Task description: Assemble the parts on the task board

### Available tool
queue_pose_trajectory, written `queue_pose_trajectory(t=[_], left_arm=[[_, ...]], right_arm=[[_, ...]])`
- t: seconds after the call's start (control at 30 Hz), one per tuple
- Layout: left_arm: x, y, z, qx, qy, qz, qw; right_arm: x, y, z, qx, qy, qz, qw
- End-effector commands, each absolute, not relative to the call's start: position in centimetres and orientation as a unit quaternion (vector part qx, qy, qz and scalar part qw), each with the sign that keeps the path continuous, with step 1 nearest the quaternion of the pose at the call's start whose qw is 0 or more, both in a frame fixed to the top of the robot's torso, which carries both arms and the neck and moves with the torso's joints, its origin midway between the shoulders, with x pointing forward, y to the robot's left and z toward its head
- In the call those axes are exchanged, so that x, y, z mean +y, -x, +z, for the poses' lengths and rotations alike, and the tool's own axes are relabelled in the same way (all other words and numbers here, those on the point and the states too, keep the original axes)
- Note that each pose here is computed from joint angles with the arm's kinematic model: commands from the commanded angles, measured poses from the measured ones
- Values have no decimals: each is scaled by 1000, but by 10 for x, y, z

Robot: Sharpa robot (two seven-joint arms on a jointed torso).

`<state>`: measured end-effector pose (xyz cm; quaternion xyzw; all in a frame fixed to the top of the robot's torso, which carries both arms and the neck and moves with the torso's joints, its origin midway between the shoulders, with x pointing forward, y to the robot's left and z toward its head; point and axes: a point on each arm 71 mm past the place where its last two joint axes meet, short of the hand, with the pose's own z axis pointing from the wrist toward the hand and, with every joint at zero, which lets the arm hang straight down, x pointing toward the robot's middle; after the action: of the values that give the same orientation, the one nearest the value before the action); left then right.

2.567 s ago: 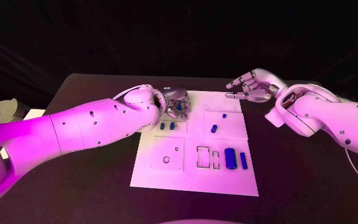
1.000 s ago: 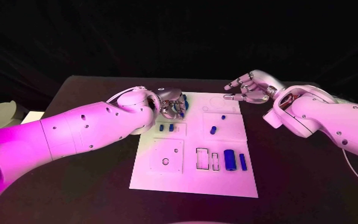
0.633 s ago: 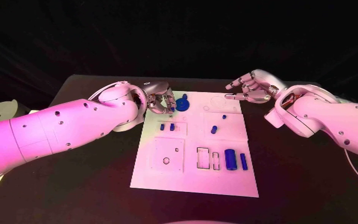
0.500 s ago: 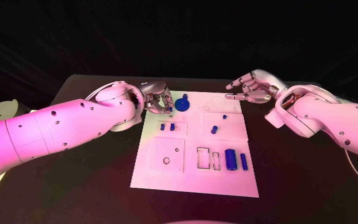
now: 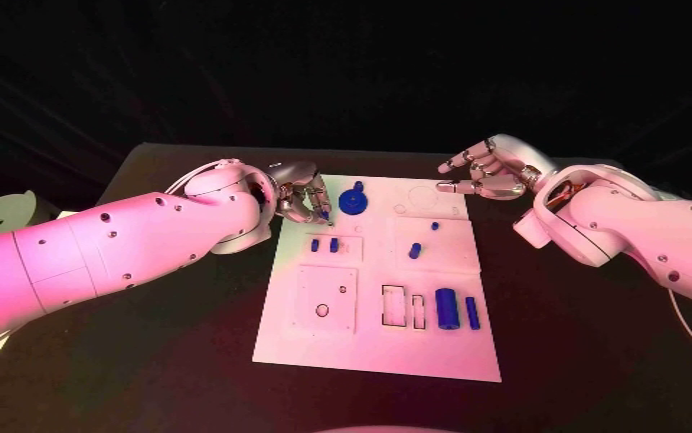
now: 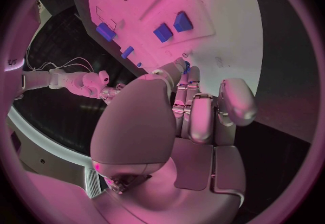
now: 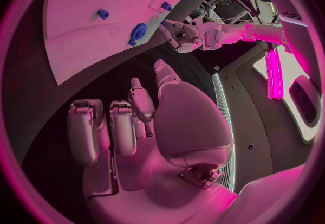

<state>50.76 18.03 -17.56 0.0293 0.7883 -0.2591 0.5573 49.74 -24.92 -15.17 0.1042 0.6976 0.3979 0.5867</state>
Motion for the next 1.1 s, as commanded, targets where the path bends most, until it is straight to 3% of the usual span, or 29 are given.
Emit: queue_pose_trajectory(t=[0.03,1.1], left_arm=[[178,-508,-180,797,-30,-256,546],[166,-511,-189,803,-46,-250,539]], right_arm=[[-248,-497,-152,699,-100,400,584],[-247,-497,-152,699,-99,401,583]])
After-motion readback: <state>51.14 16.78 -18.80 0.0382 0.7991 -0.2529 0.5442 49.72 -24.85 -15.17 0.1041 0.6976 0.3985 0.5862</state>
